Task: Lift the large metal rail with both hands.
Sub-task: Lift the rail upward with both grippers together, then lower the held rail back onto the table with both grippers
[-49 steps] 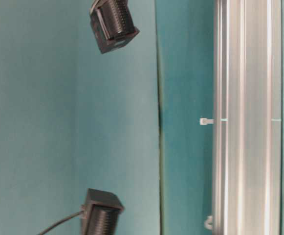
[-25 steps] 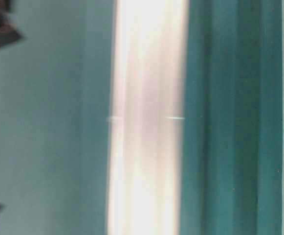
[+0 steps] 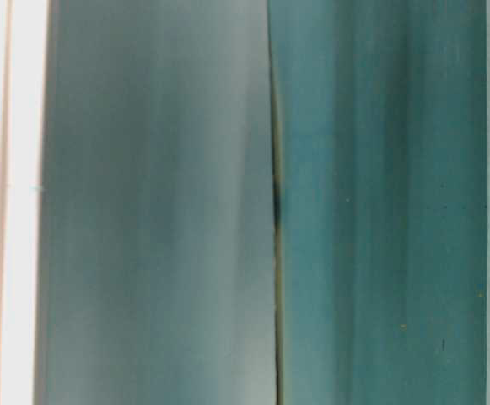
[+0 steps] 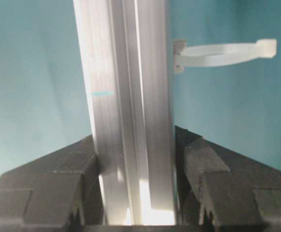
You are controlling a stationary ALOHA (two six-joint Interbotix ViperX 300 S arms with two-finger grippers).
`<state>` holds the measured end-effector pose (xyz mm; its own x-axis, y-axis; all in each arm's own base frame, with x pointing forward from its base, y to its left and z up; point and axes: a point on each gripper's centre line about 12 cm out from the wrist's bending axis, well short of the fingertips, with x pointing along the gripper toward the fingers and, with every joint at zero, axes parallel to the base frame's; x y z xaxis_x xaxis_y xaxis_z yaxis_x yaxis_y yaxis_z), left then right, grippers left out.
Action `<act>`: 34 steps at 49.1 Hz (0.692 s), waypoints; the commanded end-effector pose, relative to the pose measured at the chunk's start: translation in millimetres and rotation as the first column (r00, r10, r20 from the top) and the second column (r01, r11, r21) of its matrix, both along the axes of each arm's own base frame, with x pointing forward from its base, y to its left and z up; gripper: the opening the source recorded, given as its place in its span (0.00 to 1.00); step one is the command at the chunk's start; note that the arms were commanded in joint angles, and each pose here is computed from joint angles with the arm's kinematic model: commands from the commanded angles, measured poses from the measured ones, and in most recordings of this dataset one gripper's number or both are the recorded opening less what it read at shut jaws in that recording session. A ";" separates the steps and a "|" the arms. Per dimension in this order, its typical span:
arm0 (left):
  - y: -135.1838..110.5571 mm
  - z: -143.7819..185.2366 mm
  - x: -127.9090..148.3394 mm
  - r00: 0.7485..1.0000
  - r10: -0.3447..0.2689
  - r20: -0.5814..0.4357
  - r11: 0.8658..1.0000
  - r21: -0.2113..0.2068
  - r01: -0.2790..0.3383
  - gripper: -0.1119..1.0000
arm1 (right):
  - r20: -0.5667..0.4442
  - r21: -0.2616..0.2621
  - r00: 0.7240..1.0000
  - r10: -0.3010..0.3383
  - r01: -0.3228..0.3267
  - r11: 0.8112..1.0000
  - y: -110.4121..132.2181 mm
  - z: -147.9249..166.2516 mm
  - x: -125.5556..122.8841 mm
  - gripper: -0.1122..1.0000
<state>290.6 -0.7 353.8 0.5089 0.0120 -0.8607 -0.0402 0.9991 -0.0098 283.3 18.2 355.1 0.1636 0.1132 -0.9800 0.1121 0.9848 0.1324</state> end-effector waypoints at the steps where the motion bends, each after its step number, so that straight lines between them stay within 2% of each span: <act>1: 1.9 24.7 -2.4 0.999 0.016 0.045 1.000 -0.003 -0.016 0.43 | 0.005 0.022 1.000 -0.030 0.030 0.999 3.0 28.1 -3.6 0.46; 10: 1.5 56.6 -2.9 0.997 0.016 0.075 1.000 -0.004 -0.016 0.43 | 0.074 0.023 0.996 -0.046 0.045 0.999 6.2 70.8 -2.2 0.46; 15: 0.7 74.5 -3.7 0.997 0.015 0.080 1.000 -0.004 -0.014 0.43 | 0.102 0.017 0.994 -0.043 0.042 0.999 8.5 83.7 0.0 0.46; 25: -2.6 99.7 1.7 0.997 0.005 0.075 1.000 -0.006 -0.005 0.43 | 0.108 0.015 0.993 -0.040 0.038 0.999 9.6 86.2 2.5 0.46; 34: -3.0 99.8 7.9 0.999 0.004 0.043 1.000 -0.003 -0.003 0.43 | 0.115 -0.004 0.992 -0.046 0.047 0.999 6.9 87.2 -0.2 0.46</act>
